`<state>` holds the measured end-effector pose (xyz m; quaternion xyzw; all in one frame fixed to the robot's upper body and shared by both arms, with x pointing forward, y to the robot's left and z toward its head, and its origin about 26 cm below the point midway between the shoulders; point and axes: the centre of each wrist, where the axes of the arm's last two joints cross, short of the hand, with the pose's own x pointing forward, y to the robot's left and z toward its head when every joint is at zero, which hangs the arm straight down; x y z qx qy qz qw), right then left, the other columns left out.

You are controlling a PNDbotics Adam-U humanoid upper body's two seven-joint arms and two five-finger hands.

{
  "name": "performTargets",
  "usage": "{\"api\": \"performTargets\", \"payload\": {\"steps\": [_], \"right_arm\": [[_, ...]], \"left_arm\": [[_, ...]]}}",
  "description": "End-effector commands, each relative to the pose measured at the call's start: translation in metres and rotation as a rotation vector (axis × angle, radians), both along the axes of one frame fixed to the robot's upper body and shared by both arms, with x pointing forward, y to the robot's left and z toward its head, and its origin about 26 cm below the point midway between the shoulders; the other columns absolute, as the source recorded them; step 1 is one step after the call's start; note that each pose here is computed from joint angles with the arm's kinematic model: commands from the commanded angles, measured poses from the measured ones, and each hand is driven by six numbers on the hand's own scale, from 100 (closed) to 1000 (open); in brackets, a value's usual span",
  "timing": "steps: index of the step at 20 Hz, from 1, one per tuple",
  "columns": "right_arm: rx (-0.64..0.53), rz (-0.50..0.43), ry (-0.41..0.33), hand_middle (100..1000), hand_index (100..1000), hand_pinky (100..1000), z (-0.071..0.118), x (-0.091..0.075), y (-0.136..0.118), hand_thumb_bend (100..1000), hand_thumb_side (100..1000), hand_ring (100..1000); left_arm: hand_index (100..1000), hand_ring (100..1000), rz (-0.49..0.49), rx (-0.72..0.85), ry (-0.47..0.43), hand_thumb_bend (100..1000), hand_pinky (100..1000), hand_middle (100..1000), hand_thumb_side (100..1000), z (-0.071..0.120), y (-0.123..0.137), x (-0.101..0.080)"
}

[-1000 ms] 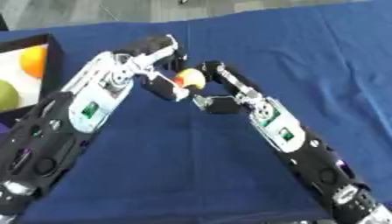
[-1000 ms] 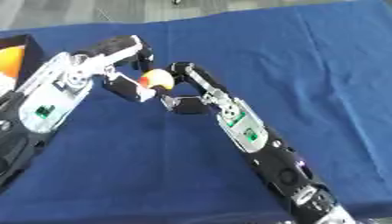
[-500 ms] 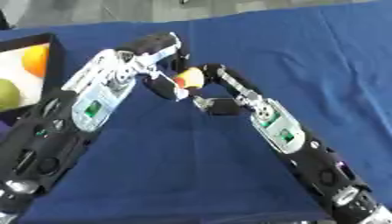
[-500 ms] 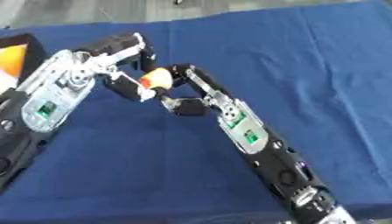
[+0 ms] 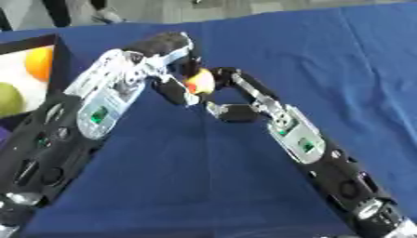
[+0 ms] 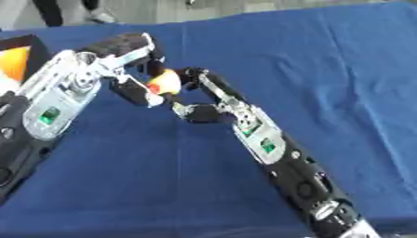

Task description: Pick up the objects with one hand, pass them to the other hand, and then place them into the box on the other side of the table.

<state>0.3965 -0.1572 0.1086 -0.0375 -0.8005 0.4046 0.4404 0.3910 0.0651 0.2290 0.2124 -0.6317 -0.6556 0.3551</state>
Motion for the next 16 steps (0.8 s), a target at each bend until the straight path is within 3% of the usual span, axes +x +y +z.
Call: {"api": "performTargets", "payload": {"steps": [1, 16], "right_arm": [[-0.015, -0.035, -0.040, 745, 834, 774, 0.014, 0.004, -0.008, 155, 343, 810], [-0.001, -0.119, -0.044, 735, 815, 772, 0.024, 0.007, -0.024, 149, 297, 802]], "left_arm": [[373, 530, 0.022, -0.032, -0.044, 380, 566, 436, 100, 0.020, 0.012, -0.005], [367, 534, 0.130, -0.238, -0.148, 343, 584, 446, 100, 0.065, 0.059, -0.044]]}}
